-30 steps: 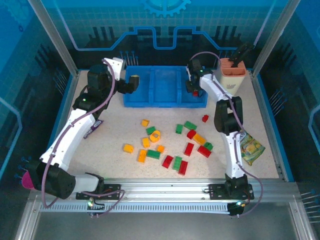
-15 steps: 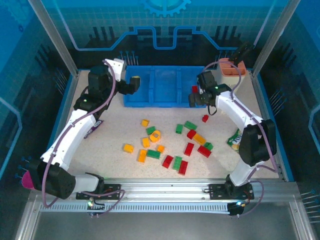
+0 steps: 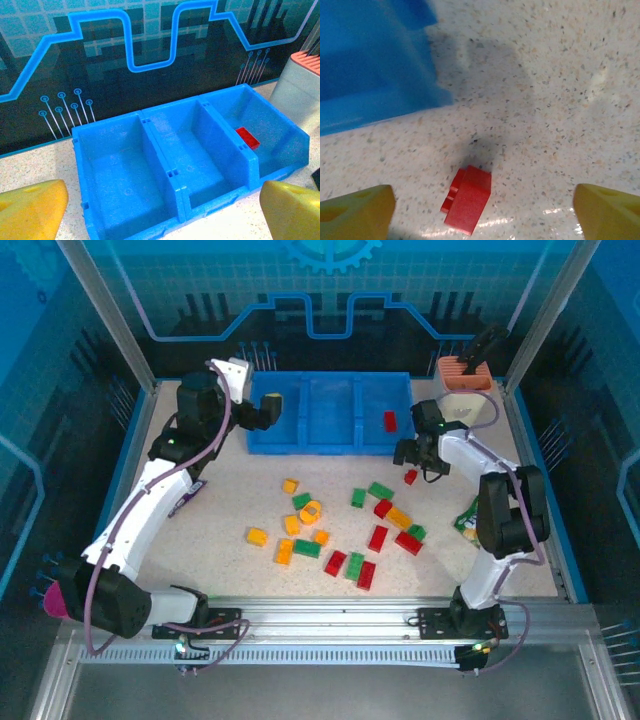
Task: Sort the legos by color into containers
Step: Pick up the lego from the middle-right of the table, then place the lego in the container.
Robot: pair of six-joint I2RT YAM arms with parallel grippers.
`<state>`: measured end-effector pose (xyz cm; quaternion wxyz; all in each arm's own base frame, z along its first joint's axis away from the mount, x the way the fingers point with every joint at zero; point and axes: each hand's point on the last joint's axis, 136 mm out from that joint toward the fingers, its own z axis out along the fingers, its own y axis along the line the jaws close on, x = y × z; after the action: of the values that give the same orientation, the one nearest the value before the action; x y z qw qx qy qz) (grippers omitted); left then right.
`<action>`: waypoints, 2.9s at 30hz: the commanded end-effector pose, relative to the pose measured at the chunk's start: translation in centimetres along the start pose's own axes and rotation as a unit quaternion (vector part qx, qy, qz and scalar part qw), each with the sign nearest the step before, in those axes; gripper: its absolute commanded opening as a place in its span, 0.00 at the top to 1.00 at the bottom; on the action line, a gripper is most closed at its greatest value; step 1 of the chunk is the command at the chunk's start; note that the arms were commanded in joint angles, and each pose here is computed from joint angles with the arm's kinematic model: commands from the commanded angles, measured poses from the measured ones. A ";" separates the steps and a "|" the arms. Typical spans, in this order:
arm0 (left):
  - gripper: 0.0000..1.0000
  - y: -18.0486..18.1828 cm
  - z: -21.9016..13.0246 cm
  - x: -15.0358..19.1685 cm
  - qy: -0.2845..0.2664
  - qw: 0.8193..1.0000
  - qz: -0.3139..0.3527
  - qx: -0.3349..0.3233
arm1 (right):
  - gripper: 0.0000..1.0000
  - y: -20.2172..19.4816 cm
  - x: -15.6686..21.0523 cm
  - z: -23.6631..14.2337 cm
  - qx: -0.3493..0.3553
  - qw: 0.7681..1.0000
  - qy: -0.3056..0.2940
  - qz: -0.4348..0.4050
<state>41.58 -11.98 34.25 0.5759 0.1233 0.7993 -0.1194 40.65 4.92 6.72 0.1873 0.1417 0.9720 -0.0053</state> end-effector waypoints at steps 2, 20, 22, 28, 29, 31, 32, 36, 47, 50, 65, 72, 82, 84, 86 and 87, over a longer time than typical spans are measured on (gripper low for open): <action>0.01 -0.5 0.4 0.1 -0.003 1.000 -0.006 0.010 | 0.15 0.5 0.9 2.0 -0.014 0.999 0.024 0.031; 0.01 -0.4 0.8 0.7 0.005 1.000 -0.006 0.008 | 0.55 -0.1 3.1 5.4 0.013 0.998 0.064 0.021; 0.01 -0.4 0.8 0.7 0.005 1.000 -0.006 0.008 | 0.60 0.0 3.1 5.4 0.011 0.998 0.066 0.017; 0.01 -0.3 0.5 0.5 0.001 1.000 -0.001 0.003 | 0.69 0.0 3.0 3.7 0.007 0.998 0.063 -0.015; 0.01 -0.2 0.5 0.5 0.000 1.000 -0.001 0.001 | 0.70 0.1 2.9 3.1 0.006 0.998 0.061 -0.027; 0.01 -0.2 0.4 0.4 -0.002 1.000 0.000 0.001 | 0.72 0.3 2.3 1.2 0.008 0.997 0.053 -0.054; 0.01 -0.2 0.4 0.4 -0.002 1.000 0.000 0.001 | 0.72 0.6 1.9 0.1 0.008 0.997 0.043 -0.070; 0.01 -0.2 0.3 0.3 -0.004 1.000 0.000 0.000 | 0.72 2.8 -0.3 -3.8 -0.011 0.993 0.001 -0.119; 0.00 -0.2 -0.1 -0.2 -0.005 1.000 0.002 -0.002 | 0.72 9.1 -9.9 -3.4 -0.025 0.980 -0.087 -0.175; 0.00 -0.4 -0.4 -0.3 -0.007 1.000 0.002 0.002 | 0.71 10.2 -11.8 -2.4 -0.026 0.978 -0.102 -0.177; 0.01 0.0 0.2 0.1 0.004 1.000 -0.002 -0.007 | 0.69 13.4 -15.1 5.4 -0.046 0.976 -0.097 -0.189; 0.01 0.0 0.4 -0.1 0.008 1.000 -0.007 -0.008 | 0.65 14.1 -15.5 6.0 -0.058 0.975 -0.098 -0.189; 0.01 -0.6 0.0 -0.5 0.012 1.000 -0.016 0.004 | 0.62 13.9 -15.2 0.2 -0.066 0.973 -0.121 -0.188; 0.01 -0.7 -0.1 -0.4 0.013 1.000 -0.017 0.004 | 0.61 14.1 -14.2 -2.3 -0.075 0.971 -0.128 -0.190; 0.01 -0.8 -0.3 -0.5 0.010 1.000 -0.019 0.006 | 0.60 13.8 -12.5 -3.9 -0.075 0.971 -0.124 -0.193; 0.01 -0.9 -0.4 -0.5 0.008 1.000 -0.020 0.007 | 0.60 13.4 -11.5 -4.8 -0.073 0.971 -0.121 -0.193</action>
<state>41.70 -12.43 33.61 0.5570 0.1152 0.8130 -0.1247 55.22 13.71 10.87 0.2757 -0.0614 0.9593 -0.0021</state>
